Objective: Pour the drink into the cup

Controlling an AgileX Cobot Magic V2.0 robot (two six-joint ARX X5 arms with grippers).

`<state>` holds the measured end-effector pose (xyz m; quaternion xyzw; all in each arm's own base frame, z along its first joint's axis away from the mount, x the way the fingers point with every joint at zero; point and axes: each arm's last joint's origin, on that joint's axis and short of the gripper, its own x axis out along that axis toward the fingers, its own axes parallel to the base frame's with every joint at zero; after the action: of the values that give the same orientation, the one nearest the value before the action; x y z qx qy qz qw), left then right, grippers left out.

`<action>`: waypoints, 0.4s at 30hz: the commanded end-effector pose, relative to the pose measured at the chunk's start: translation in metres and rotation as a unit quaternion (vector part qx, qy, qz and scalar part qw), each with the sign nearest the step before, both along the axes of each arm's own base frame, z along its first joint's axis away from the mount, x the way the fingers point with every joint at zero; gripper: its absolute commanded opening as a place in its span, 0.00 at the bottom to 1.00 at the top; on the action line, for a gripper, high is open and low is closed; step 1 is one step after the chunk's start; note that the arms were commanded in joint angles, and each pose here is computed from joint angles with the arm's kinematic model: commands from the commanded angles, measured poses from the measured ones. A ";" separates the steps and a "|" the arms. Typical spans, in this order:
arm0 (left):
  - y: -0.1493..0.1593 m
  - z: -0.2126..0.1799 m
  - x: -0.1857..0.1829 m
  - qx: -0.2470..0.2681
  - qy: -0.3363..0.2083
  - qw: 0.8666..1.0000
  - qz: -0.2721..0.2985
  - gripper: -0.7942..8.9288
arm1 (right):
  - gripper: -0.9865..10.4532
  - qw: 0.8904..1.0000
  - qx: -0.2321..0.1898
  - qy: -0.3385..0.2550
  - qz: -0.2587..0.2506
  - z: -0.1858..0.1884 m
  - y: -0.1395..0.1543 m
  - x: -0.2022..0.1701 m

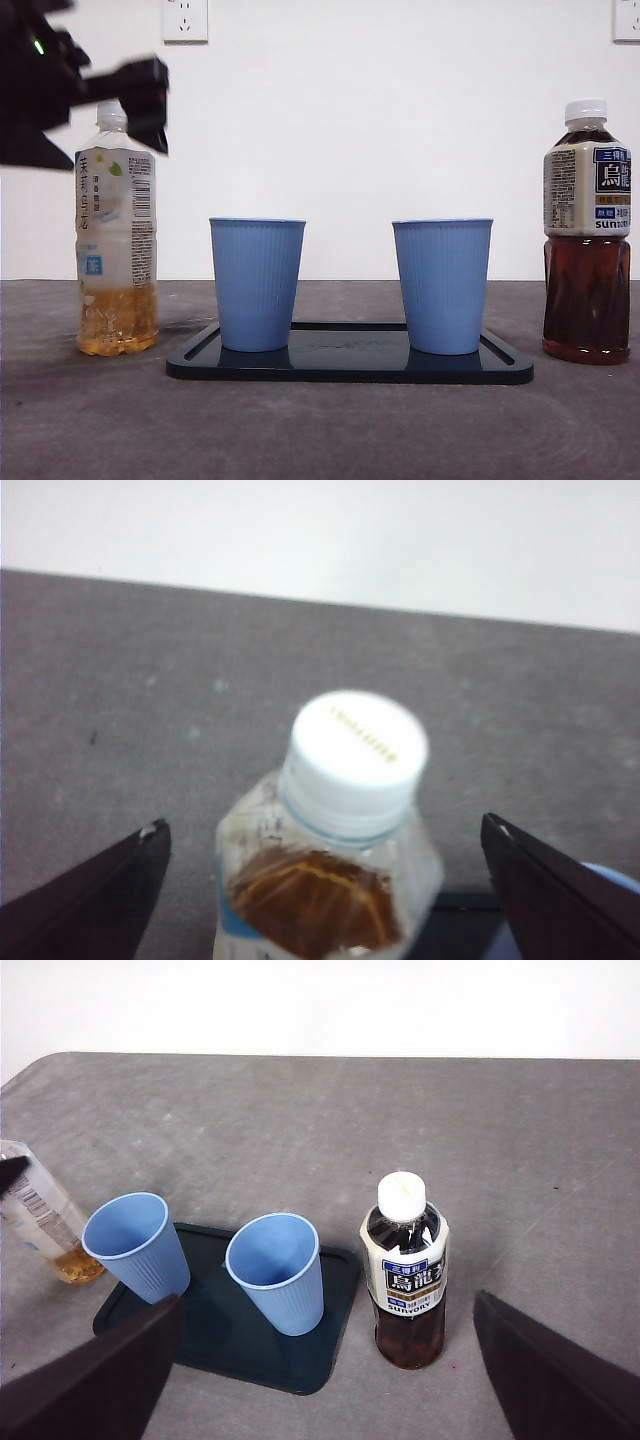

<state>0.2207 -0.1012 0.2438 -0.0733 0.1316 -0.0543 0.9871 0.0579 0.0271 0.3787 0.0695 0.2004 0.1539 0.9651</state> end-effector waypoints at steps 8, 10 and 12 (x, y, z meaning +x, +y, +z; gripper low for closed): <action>0.018 0.067 -0.070 -0.017 0.006 0.995 -0.099 0.60 | 0.49 0.998 0.023 0.003 0.056 0.004 0.003 -0.002; 0.024 0.080 -0.085 -0.018 0.016 0.992 -0.123 0.60 | 0.49 0.997 0.023 0.004 0.077 0.004 0.004 -0.002; 0.030 0.093 -0.099 -0.021 0.028 0.988 -0.149 0.60 | 0.49 0.995 0.026 0.005 0.092 0.004 0.005 -0.003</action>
<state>0.1246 -0.0715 0.3320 -0.0762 0.1603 -0.1907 0.9655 0.0557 0.0316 0.3786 0.0803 0.2151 0.2367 0.9441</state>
